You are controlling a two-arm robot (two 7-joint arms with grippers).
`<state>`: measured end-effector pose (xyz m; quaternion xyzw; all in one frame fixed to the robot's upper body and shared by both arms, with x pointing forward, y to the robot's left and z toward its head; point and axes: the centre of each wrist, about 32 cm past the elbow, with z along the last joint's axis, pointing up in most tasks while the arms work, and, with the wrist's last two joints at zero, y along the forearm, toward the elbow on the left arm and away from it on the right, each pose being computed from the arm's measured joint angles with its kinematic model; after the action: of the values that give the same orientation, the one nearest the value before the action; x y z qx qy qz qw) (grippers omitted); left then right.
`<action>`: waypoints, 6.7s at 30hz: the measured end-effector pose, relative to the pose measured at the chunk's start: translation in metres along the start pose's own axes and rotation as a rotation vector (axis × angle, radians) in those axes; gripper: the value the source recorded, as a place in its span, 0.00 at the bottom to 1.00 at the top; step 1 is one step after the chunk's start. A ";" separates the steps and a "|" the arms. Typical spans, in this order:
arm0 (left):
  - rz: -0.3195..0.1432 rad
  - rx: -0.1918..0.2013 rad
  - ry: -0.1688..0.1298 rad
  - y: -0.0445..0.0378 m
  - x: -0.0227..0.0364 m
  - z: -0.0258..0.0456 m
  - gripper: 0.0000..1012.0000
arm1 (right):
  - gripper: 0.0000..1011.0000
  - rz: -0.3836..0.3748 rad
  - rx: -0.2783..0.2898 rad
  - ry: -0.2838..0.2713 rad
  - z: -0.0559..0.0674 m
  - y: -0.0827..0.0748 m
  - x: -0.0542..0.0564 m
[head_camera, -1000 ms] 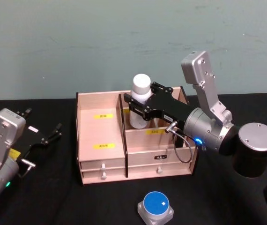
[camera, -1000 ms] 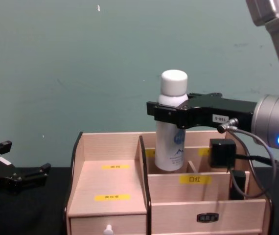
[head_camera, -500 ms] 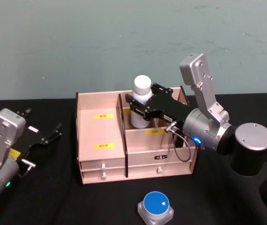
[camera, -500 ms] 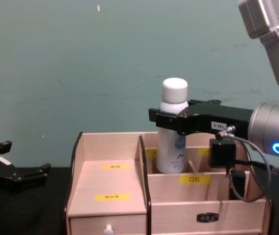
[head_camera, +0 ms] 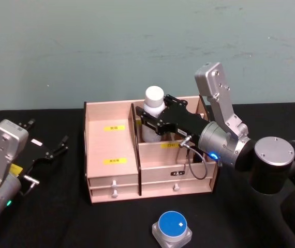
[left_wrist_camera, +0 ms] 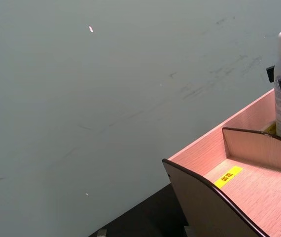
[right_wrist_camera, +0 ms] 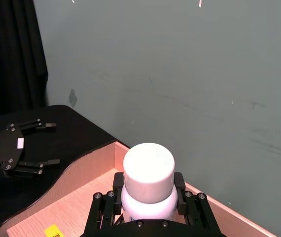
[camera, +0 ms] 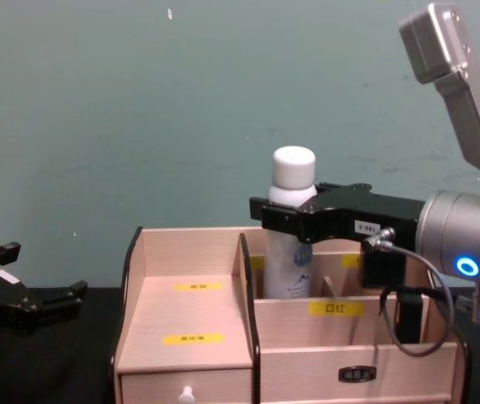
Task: Pick up the facial cleanser and watermelon frost from the table and place them into the tiered storage box.
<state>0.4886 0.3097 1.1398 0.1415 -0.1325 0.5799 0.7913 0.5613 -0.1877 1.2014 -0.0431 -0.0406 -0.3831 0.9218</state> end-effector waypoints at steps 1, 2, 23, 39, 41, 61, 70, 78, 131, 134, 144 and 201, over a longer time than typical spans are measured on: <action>0.000 0.000 0.000 0.0000 0.0000 0.0000 1.00 | 0.60 0.000 -0.001 0.001 0.000 0.000 0.000; 0.000 0.000 0.000 0.0000 0.0000 0.0000 1.00 | 0.60 0.000 -0.003 0.002 -0.001 0.000 0.000; 0.000 0.000 0.000 0.0000 0.0000 0.0000 1.00 | 0.65 -0.001 -0.025 0.028 -0.011 0.000 0.000; 0.000 0.000 0.000 0.0000 0.0000 0.0000 1.00 | 0.99 -0.009 0.016 0.028 -0.004 -0.003 0.002; 0.000 0.000 0.000 0.0000 0.0000 0.0000 1.00 | 0.99 -0.014 0.027 0.017 0.001 -0.004 0.003; 0.000 0.000 0.000 0.0000 0.0000 0.0000 1.00 | 0.99 -0.079 -0.049 -0.013 0.069 -0.086 -0.044; 0.000 0.000 0.000 0.0000 0.0000 0.0000 1.00 | 0.99 -0.048 -0.126 0.079 0.058 -0.114 -0.074; 0.000 0.000 0.000 0.0000 0.0000 0.0000 1.00 | 0.99 -0.016 -0.195 0.147 0.042 -0.137 -0.089; 0.000 0.000 0.000 0.0000 0.0000 0.0000 1.00 | 0.99 0.200 -0.209 0.135 -0.032 -0.171 -0.058; 0.000 0.000 0.000 0.0000 0.0000 0.0000 1.00 | 0.99 0.203 -0.219 0.098 -0.030 -0.168 -0.059; 0.000 0.000 0.000 0.0000 0.0000 0.0000 1.00 | 0.99 0.222 -0.261 0.037 -0.025 -0.158 -0.061; 0.000 0.000 0.000 0.0000 0.0000 0.0000 1.00 | 0.99 0.265 -0.324 0.045 -0.056 -0.119 -0.056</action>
<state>0.4886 0.3097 1.1397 0.1415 -0.1324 0.5799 0.7913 0.4392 -0.2380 1.1458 -0.1870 0.0483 -0.2608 0.9459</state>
